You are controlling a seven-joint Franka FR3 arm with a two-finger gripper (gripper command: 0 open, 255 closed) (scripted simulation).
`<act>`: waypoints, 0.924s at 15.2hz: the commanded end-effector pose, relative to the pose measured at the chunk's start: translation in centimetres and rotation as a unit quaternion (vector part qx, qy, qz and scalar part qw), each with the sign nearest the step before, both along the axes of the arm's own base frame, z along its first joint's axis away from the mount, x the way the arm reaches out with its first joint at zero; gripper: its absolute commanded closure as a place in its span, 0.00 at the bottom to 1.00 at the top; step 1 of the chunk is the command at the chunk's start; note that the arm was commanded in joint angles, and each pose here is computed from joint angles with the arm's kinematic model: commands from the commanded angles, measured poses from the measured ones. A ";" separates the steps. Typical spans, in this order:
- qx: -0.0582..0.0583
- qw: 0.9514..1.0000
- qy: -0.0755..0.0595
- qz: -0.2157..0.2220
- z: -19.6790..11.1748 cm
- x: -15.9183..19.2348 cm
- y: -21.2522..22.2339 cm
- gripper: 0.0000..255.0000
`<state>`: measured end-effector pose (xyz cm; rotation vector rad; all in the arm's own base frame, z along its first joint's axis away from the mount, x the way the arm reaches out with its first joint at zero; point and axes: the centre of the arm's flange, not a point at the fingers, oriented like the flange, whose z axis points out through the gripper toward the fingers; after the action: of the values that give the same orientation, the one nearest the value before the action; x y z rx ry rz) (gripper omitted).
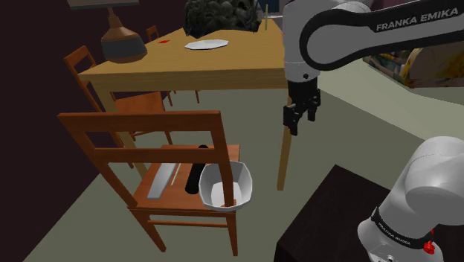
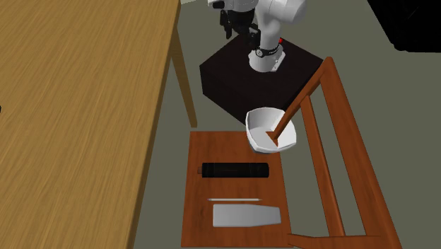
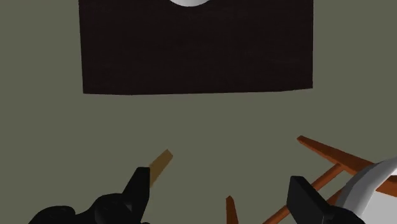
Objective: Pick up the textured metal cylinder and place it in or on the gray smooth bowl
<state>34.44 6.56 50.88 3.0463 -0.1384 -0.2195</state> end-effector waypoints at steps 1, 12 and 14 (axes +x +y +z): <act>0.001 1.000 -0.005 -0.021 -0.9 1.5 2.0 0.00; 0.002 0.992 -0.029 -0.126 -7.2 9.7 11.3 0.00; 0.002 0.989 -0.033 -0.144 -8.3 11.4 12.8 0.00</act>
<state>45.04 18.46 42.91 3.0291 -0.5509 -0.1433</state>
